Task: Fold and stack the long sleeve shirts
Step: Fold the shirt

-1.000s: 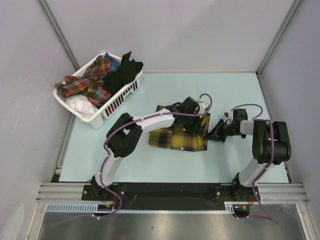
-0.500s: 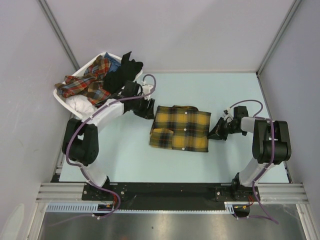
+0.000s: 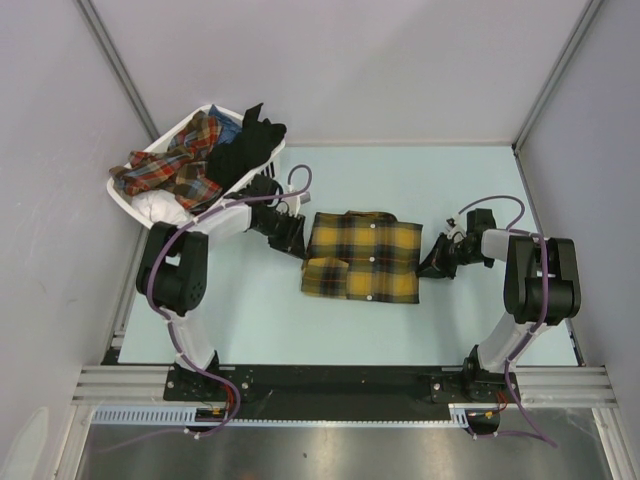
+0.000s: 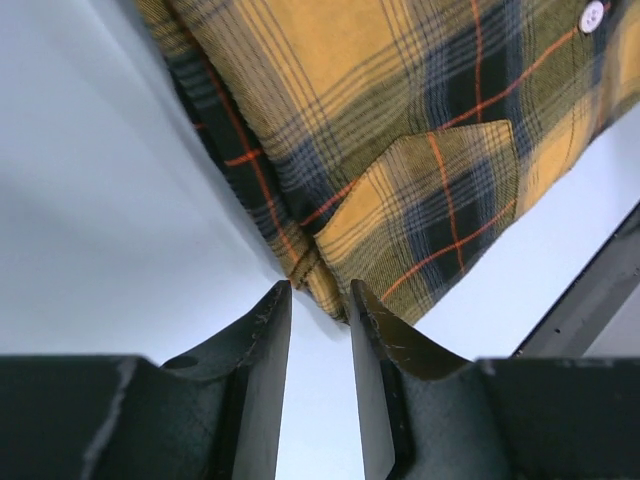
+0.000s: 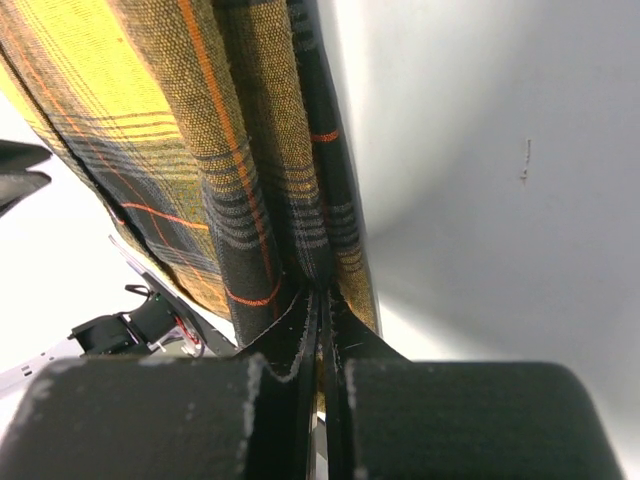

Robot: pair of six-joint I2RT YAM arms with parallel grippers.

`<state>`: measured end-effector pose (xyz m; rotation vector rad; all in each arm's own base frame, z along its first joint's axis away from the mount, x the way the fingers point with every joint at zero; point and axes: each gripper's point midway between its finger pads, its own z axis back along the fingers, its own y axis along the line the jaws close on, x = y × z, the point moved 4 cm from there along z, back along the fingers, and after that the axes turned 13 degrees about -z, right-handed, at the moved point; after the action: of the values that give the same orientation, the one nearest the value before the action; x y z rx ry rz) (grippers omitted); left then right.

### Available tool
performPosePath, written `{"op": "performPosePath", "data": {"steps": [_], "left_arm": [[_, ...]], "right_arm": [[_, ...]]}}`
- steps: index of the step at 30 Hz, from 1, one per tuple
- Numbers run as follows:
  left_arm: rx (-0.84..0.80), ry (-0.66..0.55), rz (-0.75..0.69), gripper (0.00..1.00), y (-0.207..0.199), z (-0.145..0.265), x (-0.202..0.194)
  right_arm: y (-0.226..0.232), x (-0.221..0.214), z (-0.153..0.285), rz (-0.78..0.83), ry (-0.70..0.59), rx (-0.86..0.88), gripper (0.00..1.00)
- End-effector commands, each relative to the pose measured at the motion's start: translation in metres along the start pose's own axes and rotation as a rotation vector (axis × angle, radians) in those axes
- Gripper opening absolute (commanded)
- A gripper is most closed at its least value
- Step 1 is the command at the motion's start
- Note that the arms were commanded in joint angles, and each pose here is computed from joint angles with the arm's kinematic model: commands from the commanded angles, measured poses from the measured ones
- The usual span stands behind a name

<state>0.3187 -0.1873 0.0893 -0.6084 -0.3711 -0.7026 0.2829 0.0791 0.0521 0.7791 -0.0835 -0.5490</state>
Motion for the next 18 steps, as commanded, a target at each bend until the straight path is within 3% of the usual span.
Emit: {"op": "performPosePath", "data": {"steps": [1, 18], "left_arm": [[-0.099, -0.038, -0.006, 0.35, -0.021, 0.000, 0.004], [-0.083, 0.020, 0.007, 0.45, -0.016, -0.031, -0.001]], "right_arm": [[0.001, 0.008, 0.003, 0.027, -0.025, -0.019, 0.00], [-0.003, 0.008, 0.003, 0.023, -0.009, -0.022, 0.00]]}}
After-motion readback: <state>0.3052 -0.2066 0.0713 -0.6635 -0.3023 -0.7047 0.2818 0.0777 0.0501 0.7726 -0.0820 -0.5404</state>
